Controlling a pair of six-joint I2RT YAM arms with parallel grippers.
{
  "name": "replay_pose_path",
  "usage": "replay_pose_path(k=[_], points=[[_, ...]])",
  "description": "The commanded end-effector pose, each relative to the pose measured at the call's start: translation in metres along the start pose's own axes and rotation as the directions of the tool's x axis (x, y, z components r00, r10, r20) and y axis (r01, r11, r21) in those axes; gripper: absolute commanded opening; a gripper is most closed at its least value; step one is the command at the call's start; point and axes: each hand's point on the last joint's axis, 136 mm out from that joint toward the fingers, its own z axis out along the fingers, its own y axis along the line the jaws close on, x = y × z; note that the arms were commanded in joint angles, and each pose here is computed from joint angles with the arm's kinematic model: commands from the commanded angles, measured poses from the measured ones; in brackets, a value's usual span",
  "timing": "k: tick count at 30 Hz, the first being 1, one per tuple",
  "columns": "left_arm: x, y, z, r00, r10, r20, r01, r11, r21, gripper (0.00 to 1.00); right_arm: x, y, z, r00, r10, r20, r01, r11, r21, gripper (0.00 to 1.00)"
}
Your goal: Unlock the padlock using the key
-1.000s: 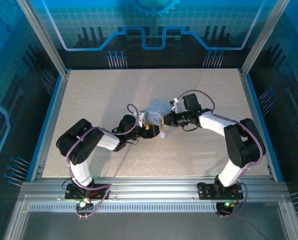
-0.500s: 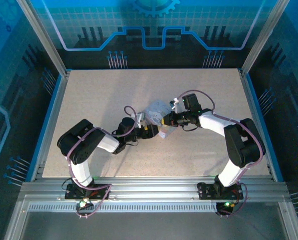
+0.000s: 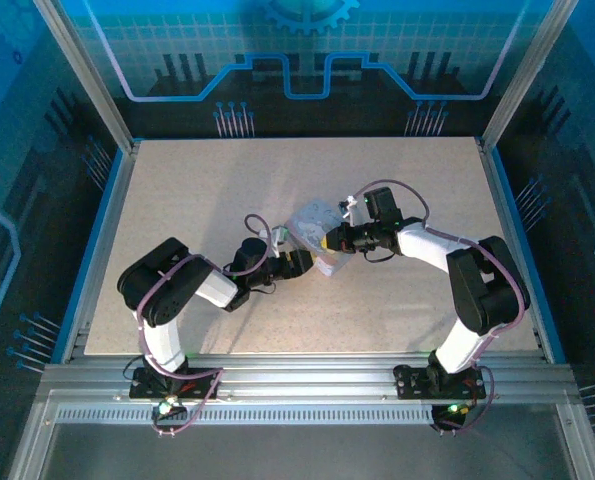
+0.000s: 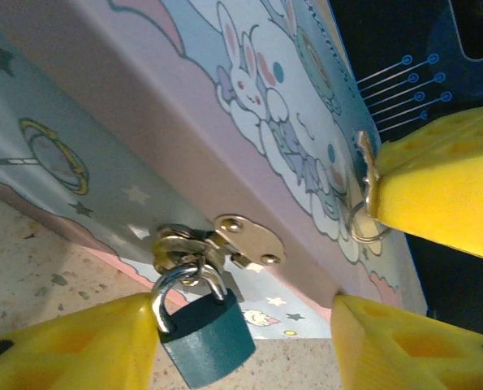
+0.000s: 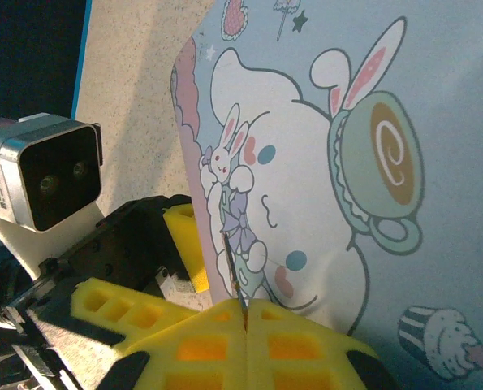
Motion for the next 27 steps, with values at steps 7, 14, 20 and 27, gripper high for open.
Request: replay_pose_path(k=[7, 14, 20, 27], points=[[0.002, 0.003, 0.002, 1.000, -0.003, 0.018, 0.003, 1.000, 0.000, 0.53, 0.015, -0.021, 0.009, 0.996, 0.064, -0.054, -0.061, 0.996, 0.065, 0.01], [0.002, 0.010, 0.001, 0.999, -0.017, 0.031, 0.018, 0.999, -0.033, 0.48, 0.015, -0.021, 0.010, 0.996, 0.070, -0.057, -0.066, 0.995, 0.068, 0.01], [0.004, 0.012, 0.003, 0.999, -0.023, 0.028, 0.024, 0.999, -0.047, 0.44, 0.016, -0.023, 0.011, 0.994, 0.083, -0.067, -0.078, 0.994, 0.080, 0.01], [0.008, 0.019, 0.004, 1.000, -0.021, 0.018, 0.022, 0.994, -0.104, 0.43, 0.020, -0.028, 0.012, 0.991, 0.104, -0.078, -0.096, 0.990, 0.105, 0.01]])
